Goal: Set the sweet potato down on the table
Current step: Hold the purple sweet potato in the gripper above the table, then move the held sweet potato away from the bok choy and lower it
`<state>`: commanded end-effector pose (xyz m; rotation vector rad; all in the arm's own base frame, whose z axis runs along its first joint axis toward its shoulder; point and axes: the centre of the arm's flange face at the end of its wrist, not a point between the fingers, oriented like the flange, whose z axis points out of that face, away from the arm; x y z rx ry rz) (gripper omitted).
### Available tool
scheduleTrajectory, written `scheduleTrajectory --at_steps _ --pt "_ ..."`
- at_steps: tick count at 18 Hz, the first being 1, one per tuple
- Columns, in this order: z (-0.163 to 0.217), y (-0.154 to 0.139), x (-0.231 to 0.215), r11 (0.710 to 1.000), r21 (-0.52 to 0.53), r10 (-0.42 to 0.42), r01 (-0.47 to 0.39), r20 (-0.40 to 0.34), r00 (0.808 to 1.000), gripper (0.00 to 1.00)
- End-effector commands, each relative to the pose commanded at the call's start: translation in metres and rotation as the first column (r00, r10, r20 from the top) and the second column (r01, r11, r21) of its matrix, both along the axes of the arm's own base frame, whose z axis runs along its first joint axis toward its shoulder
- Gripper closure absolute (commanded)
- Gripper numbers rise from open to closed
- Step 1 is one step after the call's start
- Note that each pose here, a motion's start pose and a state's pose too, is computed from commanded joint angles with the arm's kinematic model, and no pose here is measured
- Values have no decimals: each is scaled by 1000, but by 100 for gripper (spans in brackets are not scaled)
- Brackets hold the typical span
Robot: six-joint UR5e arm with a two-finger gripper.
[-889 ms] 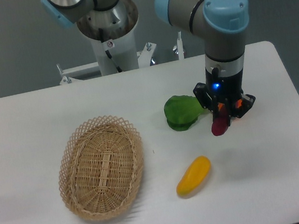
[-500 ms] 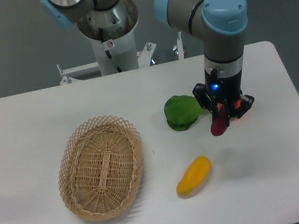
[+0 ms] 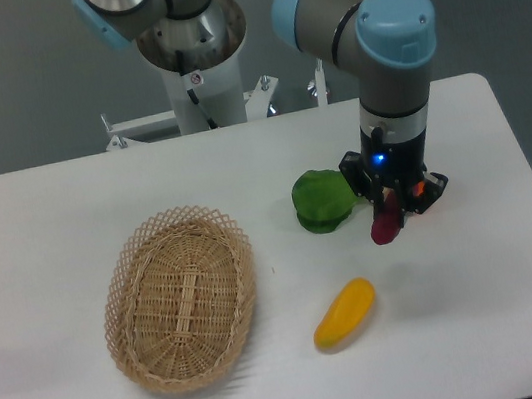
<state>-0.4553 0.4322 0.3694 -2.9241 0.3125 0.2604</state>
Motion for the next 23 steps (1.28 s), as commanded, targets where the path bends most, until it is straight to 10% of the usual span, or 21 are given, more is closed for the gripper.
scheduleTrajectory --at_steps 5,12,23 --pt "-39 11 -21 1000 20 12 -12 -32 999 67" --pt "-91 26 -43 960 101 264 -262 -4 965 67" --pt "-152 14 -46 953 -51 296 -299 -47 954 67"
